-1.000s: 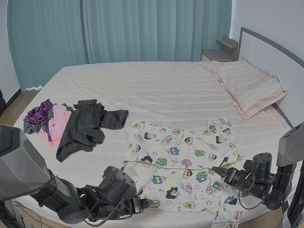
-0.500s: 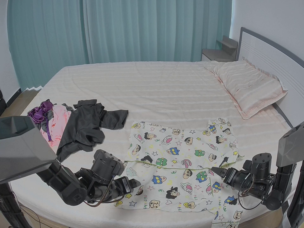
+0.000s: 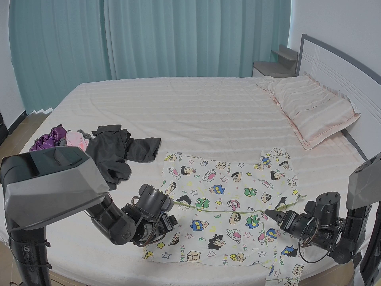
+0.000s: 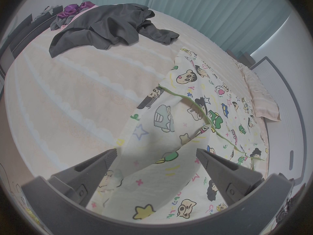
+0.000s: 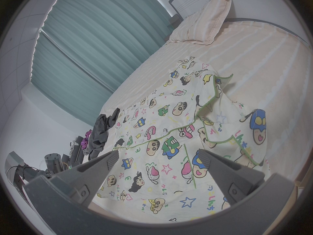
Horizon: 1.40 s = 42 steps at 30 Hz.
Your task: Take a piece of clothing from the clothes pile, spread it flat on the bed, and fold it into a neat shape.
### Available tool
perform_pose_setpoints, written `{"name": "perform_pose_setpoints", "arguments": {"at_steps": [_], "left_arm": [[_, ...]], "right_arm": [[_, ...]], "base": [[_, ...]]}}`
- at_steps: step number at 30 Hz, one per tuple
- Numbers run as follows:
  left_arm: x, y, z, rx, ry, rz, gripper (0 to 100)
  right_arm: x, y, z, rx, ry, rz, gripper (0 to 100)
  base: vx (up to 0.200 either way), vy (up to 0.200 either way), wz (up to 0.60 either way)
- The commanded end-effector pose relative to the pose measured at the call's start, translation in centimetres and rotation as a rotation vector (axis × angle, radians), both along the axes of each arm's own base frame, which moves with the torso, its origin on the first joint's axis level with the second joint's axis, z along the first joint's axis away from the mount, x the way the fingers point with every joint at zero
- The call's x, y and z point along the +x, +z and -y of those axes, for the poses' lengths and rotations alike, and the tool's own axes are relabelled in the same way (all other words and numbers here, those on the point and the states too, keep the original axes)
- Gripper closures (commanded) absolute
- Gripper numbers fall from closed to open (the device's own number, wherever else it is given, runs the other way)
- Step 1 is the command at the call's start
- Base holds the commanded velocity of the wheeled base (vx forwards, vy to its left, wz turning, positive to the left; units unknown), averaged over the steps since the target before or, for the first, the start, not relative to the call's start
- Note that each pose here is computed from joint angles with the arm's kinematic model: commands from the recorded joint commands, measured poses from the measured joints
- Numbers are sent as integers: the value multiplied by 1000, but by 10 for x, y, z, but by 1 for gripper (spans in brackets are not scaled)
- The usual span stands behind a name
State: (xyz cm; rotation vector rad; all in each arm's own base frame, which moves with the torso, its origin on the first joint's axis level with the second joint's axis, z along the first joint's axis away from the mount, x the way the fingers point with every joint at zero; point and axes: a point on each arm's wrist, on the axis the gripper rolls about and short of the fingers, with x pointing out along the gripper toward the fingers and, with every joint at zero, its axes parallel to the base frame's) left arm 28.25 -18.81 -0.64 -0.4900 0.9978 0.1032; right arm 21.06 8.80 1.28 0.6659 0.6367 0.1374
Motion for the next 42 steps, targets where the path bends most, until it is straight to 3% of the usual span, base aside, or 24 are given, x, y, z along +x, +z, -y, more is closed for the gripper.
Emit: {"name": "perform_pose_setpoints", "arguments": {"at_steps": [1, 12, 13, 33, 42], "left_arm": [[8, -10, 8, 15, -2, -10, 0], [4, -10, 25, 45, -42, -36, 0], [4, -10, 25, 50, -42, -42, 100], [4, 7, 22, 7, -1, -22, 100], [-15, 19, 35, -47, -93, -30, 100]], "right_arm": [[0, 1, 0, 3, -1, 5, 0], [0, 1, 0, 4, -1, 7, 0], [0, 1, 0, 4, -1, 7, 0], [0, 2, 0, 5, -1, 11, 0], [0, 1, 0, 4, -1, 8, 0]], "base": [[0, 0, 0], [0, 0, 0], [0, 0, 0], [0, 0, 0], [0, 0, 0]]}}
